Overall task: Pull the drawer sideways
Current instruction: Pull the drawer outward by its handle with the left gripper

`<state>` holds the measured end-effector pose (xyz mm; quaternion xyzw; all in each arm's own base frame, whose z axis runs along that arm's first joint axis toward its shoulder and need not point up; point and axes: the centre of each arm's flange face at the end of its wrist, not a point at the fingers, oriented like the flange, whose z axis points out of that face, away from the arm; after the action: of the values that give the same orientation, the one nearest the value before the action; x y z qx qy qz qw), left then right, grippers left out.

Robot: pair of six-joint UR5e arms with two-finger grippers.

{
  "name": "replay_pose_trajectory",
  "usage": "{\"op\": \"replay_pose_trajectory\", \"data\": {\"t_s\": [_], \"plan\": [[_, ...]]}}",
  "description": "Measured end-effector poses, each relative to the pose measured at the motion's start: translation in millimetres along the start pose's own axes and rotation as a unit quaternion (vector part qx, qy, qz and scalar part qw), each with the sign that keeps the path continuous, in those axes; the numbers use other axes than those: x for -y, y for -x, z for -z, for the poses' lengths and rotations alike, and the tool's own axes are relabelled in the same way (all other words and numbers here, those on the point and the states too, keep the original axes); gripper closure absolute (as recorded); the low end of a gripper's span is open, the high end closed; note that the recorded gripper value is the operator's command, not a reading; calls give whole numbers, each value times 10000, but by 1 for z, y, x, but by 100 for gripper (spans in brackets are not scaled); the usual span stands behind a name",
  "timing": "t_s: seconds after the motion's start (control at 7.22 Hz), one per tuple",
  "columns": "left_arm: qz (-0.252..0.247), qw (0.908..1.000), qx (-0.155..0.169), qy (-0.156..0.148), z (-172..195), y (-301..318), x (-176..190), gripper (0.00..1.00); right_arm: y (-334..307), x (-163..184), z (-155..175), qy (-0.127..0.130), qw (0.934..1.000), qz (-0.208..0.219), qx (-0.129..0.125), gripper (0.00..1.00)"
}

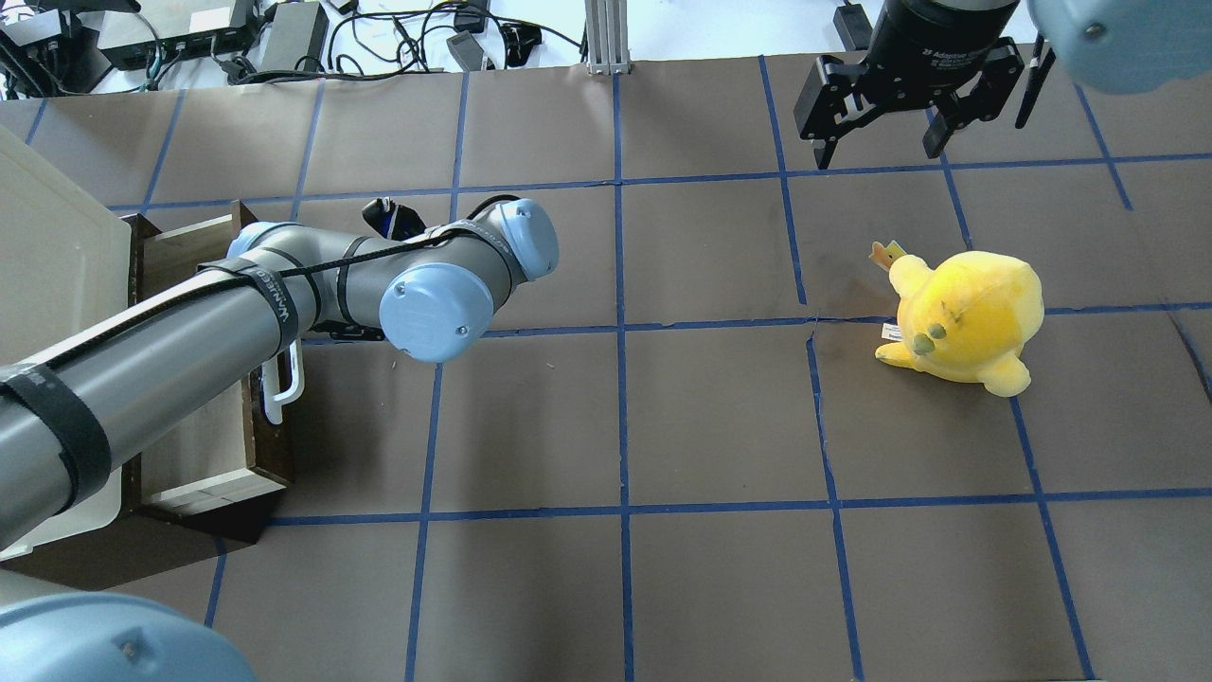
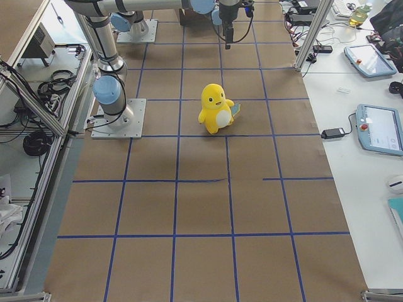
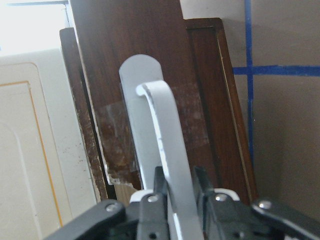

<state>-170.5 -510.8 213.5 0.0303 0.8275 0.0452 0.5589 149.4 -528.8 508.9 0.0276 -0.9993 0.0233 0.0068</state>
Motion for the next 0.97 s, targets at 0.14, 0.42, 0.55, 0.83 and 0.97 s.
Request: {"op": "replay_pose_trajectory", "data": {"t_s": [0.14, 0.42, 0.55, 0.83, 0.97], "plan": [[-9, 10000, 0, -5, 1, 0, 0, 76, 0, 0, 0, 0, 10000, 4, 0, 0], [-24, 10000, 9, -36, 3, -1, -1, 76, 0, 0, 0, 0, 10000, 1, 0, 0], [-29, 10000, 12, -65, 6, -2, -2, 75, 0, 0, 0, 0, 10000, 0, 0, 0], [-42, 10000, 14, -87, 9, -3, -3, 21, 0, 0, 0, 0, 10000, -1, 0, 0], [-74, 9999, 26, -72, 8, -4, -5, 3, 0, 0, 0, 0, 10000, -1, 0, 0]]}}
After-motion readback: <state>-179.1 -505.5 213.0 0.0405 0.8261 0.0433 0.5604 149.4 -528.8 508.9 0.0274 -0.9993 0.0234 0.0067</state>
